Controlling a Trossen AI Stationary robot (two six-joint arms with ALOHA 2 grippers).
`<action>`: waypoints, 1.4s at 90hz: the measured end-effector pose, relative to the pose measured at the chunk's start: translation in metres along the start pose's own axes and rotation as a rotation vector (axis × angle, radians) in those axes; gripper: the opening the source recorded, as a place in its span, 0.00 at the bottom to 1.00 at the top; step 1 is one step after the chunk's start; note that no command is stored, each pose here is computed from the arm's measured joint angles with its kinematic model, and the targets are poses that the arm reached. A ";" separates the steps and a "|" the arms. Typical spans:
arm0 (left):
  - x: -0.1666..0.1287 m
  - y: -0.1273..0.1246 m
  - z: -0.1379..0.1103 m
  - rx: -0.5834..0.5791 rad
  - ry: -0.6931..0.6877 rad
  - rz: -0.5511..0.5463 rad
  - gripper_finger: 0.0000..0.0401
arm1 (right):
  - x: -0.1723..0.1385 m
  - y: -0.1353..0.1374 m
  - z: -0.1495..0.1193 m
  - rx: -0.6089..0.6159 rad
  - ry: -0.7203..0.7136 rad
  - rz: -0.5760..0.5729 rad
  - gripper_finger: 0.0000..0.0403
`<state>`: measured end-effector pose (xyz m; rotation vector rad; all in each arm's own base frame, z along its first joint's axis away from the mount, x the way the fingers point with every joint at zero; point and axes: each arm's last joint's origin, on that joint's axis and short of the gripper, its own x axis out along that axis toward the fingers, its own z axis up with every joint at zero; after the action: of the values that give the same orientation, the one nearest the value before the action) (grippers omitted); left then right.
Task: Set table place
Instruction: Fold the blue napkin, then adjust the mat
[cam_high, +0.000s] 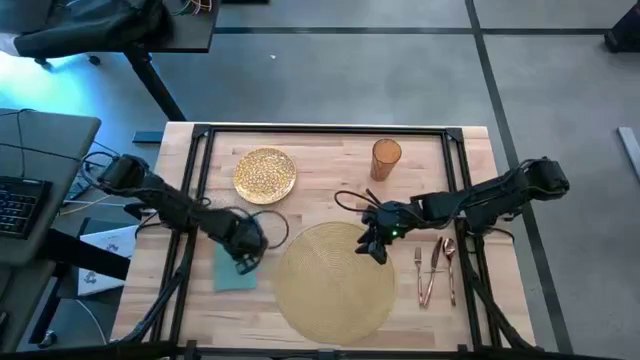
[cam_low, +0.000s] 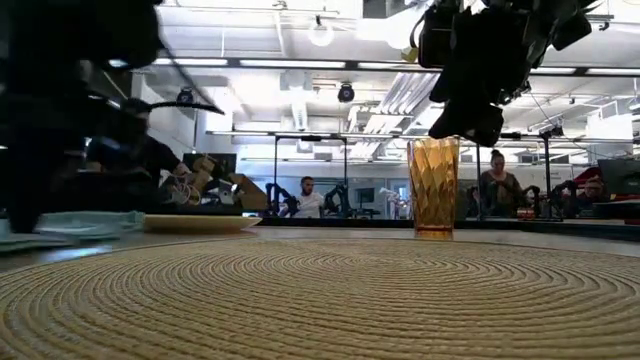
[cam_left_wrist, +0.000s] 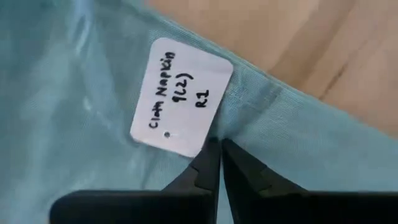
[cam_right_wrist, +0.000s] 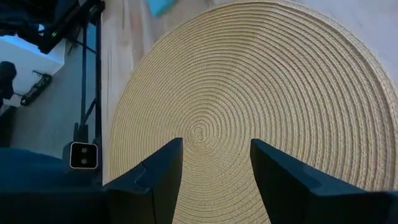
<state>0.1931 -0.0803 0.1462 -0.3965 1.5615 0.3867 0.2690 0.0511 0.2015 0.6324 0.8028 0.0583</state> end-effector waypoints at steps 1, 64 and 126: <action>-0.001 0.000 -0.001 0.002 0.000 0.004 0.00 | 0.000 0.000 0.000 0.000 -0.002 -0.002 0.43; 0.012 -0.004 -0.019 -0.447 -0.019 -0.141 0.00 | 0.000 0.000 0.000 0.032 -0.017 -0.021 0.43; -0.072 -0.008 -0.025 -0.403 -0.192 -0.172 0.00 | 0.065 -0.003 -0.036 0.029 0.156 -0.026 0.27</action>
<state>0.1761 -0.0983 0.2190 -0.7768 1.2487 0.5889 0.2895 0.0856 0.1385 0.6503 0.9639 0.0727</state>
